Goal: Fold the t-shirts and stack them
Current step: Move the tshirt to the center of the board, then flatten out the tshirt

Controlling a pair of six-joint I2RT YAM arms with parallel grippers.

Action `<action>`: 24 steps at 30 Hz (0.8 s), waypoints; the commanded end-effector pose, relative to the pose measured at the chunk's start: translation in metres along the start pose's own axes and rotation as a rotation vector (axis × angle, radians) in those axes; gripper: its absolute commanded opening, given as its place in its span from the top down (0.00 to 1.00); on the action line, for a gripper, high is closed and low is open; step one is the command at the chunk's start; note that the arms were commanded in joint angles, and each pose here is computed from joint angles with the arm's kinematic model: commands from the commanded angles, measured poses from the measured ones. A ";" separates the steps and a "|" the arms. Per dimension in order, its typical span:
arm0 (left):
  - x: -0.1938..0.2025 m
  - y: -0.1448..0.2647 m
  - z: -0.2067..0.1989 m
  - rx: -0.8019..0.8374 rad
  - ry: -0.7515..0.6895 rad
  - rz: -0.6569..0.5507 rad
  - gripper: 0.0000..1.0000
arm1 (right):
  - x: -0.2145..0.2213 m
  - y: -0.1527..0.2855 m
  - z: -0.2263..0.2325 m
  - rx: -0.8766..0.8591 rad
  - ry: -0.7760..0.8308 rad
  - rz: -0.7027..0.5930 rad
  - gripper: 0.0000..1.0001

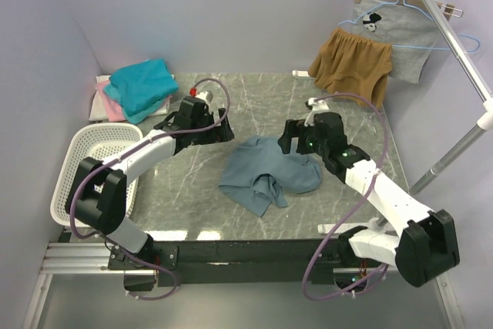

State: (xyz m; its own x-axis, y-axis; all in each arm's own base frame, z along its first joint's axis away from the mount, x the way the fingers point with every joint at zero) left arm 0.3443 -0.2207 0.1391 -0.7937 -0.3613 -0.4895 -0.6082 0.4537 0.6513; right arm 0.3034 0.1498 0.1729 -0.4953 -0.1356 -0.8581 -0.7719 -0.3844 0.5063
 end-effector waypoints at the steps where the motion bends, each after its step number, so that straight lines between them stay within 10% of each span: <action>1: -0.017 -0.006 0.012 -0.098 0.059 -0.086 0.01 | 0.000 -0.002 0.037 -0.177 0.061 0.084 0.00; 7: 0.016 -0.016 0.030 -0.104 0.121 0.011 0.01 | 0.030 -0.006 0.079 -0.257 0.178 0.267 0.00; 17: 0.063 -0.029 0.036 -0.026 0.126 0.174 0.03 | 0.081 -0.021 0.039 0.115 0.330 0.481 0.03; 23: 0.074 -0.038 0.034 0.007 0.119 0.228 0.29 | 0.069 -0.028 0.034 0.173 0.317 0.458 0.76; 24: 0.075 -0.039 0.031 0.024 0.117 0.243 0.48 | 0.059 -0.029 0.037 0.169 0.307 0.422 0.89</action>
State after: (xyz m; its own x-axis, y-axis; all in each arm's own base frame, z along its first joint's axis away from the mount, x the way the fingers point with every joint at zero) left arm 0.3061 -0.2235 0.0553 -0.8906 -0.3687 -0.2661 -0.4270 0.4768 0.7683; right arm 0.2595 0.1834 0.0802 -0.6842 -0.5567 -0.4711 -0.4995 -0.1129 0.8589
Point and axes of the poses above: each gripper's point midway between its finger pads, its own y axis back along the fingers, its own z axis along the line the jaws close on, x = y × z, the point moved 2 cm from there along y, back along the fingers, and after that the axes turned 13 degrees about y, right-handed, at the moved point
